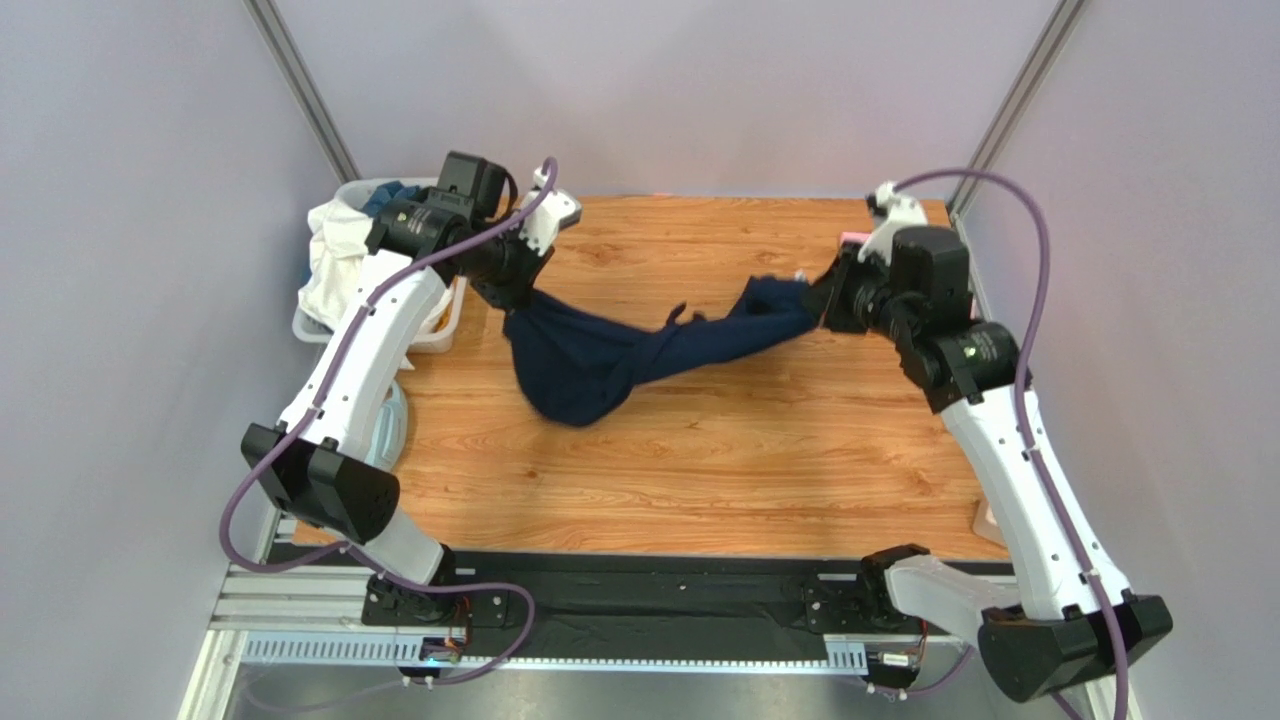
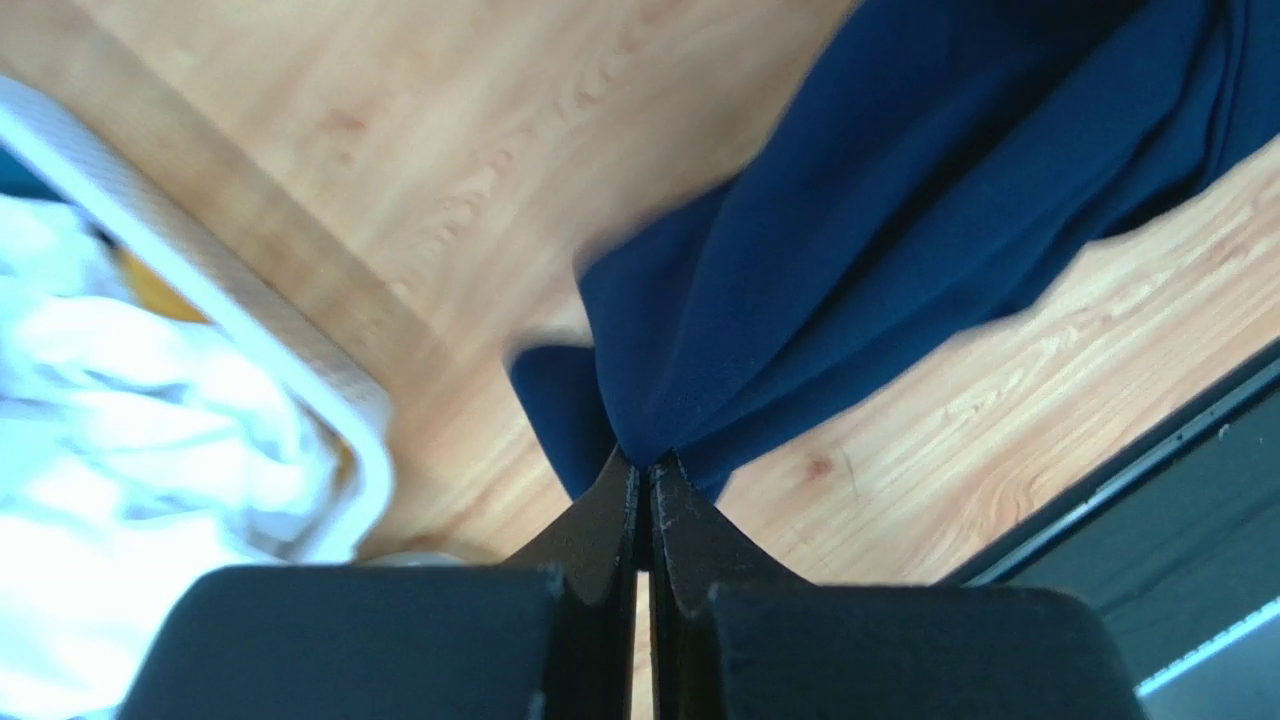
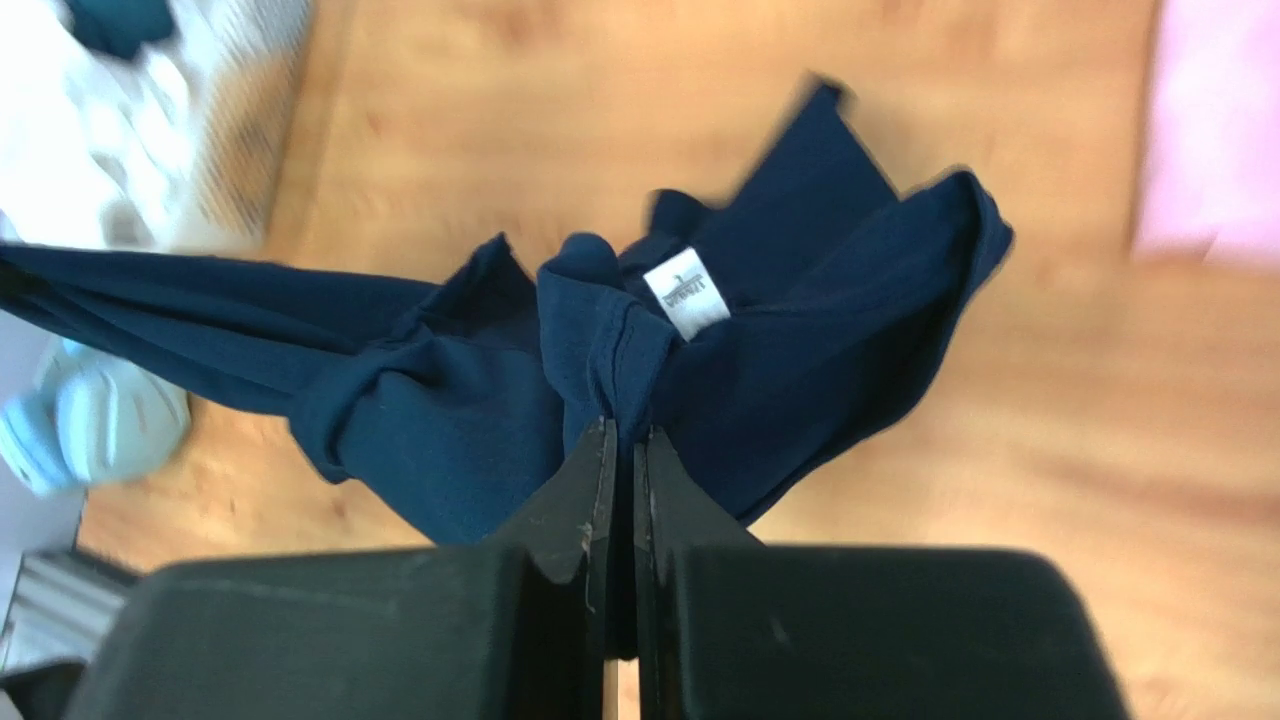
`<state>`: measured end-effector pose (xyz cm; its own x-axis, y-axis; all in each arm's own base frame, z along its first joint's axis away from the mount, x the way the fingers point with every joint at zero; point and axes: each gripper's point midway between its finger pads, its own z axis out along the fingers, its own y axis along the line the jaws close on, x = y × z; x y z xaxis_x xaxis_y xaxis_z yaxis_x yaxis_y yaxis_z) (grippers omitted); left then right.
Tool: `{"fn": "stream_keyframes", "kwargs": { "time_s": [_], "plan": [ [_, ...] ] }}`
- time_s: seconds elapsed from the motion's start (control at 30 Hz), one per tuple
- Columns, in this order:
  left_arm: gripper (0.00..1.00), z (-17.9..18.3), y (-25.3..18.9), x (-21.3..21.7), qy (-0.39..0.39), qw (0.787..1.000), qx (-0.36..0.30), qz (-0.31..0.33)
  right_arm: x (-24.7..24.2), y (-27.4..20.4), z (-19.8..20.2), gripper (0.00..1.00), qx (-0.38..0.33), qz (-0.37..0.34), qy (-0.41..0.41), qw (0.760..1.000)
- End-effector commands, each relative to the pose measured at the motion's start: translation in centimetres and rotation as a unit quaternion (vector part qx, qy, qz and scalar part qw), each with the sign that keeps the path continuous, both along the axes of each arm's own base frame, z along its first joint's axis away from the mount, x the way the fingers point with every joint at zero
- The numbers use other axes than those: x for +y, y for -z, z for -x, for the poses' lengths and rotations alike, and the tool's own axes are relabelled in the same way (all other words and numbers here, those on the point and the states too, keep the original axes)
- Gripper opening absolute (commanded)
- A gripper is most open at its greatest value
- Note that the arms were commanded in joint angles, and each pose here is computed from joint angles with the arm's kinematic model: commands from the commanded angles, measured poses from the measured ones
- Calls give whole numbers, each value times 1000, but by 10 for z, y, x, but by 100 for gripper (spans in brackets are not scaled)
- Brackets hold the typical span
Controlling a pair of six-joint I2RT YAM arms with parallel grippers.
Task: Fold and stack the t-shirts
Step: Flatten out the tshirt
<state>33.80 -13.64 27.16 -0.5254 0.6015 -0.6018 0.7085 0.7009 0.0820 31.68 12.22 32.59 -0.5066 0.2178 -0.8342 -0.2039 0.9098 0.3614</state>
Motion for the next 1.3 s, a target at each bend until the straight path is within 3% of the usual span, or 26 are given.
{"fn": "stream_keyframes", "kwargs": {
  "time_s": [0.0, 0.07, 0.13, 0.23, 0.4, 0.53, 0.83, 1.03, 1.27],
  "plan": [
    [0, 10, 17, 0, 27, 1000, -8, 0, 3, 68, 53, 0, 102, -24, -3, 994],
    [0, 13, 20, -1, 29, 1000, -3, 3, -3, 103, 76, 0, 153, -19, 8, 988],
    [0, 14, 20, -1, 28, 1000, 1, 7, 2, 122, 92, 20, 193, -36, 2, 981],
    [0, 12, 19, -5, 31, 999, 5, 13, 3, 138, 111, 34, 225, -55, 3, 973],
    [0, 9, 19, -10, 31, 999, 17, 21, 0, 133, 110, 34, 217, -52, 12, 975],
    [0, 8, 20, -13, 31, 999, 26, 29, 0, 157, 97, 27, 252, -24, 15, 967],
    [0, 8, 28, -13, 30, 999, 34, 25, 36, 213, 121, 24, 306, -52, -98, 945],
    [0, 6, 29, -15, 28, 998, 39, 29, 70, 197, 143, 40, 294, -38, -161, 941],
    [0, 7, 27, -16, 31, 998, 37, 33, 86, 214, 160, 42, 320, -75, -161, 931]
  ]
}}
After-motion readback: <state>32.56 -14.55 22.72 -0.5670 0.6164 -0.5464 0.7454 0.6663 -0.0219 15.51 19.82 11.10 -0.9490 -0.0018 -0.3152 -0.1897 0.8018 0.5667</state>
